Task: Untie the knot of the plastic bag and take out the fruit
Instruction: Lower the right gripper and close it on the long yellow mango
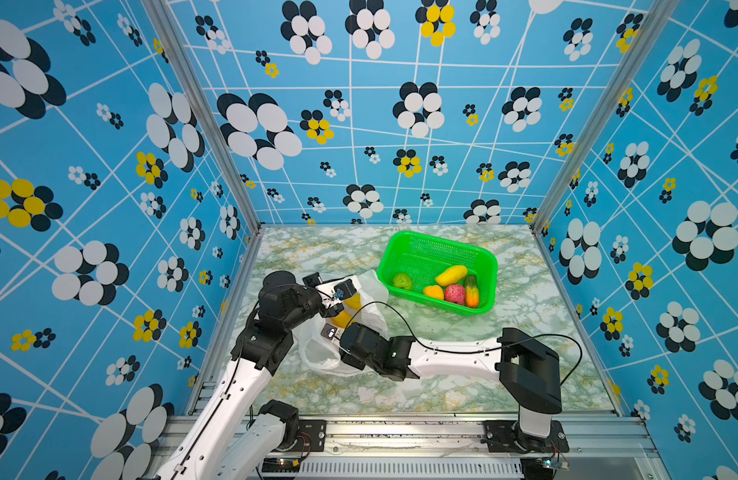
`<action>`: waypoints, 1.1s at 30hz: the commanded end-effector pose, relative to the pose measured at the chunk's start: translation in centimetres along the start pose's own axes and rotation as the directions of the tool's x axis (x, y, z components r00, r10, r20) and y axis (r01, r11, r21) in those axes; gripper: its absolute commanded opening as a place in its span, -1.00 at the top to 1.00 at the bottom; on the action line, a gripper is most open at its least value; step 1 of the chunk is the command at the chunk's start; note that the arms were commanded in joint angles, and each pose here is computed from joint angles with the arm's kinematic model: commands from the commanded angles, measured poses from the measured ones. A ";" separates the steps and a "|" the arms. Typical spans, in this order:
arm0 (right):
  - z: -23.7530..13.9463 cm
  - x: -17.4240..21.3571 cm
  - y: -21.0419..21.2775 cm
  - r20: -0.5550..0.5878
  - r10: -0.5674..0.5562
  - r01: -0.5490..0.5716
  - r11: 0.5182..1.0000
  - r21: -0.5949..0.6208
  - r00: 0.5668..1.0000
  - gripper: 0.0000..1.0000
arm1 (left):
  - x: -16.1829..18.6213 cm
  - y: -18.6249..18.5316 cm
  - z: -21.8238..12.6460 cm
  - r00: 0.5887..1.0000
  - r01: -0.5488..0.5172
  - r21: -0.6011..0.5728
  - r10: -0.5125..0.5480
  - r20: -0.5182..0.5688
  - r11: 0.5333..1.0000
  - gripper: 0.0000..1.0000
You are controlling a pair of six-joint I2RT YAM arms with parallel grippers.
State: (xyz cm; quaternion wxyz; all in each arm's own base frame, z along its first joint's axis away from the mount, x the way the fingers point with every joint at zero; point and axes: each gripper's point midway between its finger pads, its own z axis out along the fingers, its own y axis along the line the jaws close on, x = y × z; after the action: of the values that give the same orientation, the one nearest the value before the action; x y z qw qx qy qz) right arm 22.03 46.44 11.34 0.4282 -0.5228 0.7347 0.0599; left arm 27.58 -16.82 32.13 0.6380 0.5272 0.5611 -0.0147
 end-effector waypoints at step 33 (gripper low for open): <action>8.7 4.1 -3.0 -0.276 0.110 -0.092 0.993 0.076 0.955 -0.77 | -0.5 -0.1 -0.2 1.000 -0.012 0.003 0.012 0.017 1.000 1.00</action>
State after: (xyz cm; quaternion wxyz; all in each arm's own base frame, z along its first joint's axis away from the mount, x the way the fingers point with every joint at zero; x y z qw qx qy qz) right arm 28.42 47.96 5.99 0.3578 -0.4593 0.8117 0.0466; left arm 27.58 -16.82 32.13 0.6380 0.5271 0.5612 -0.0146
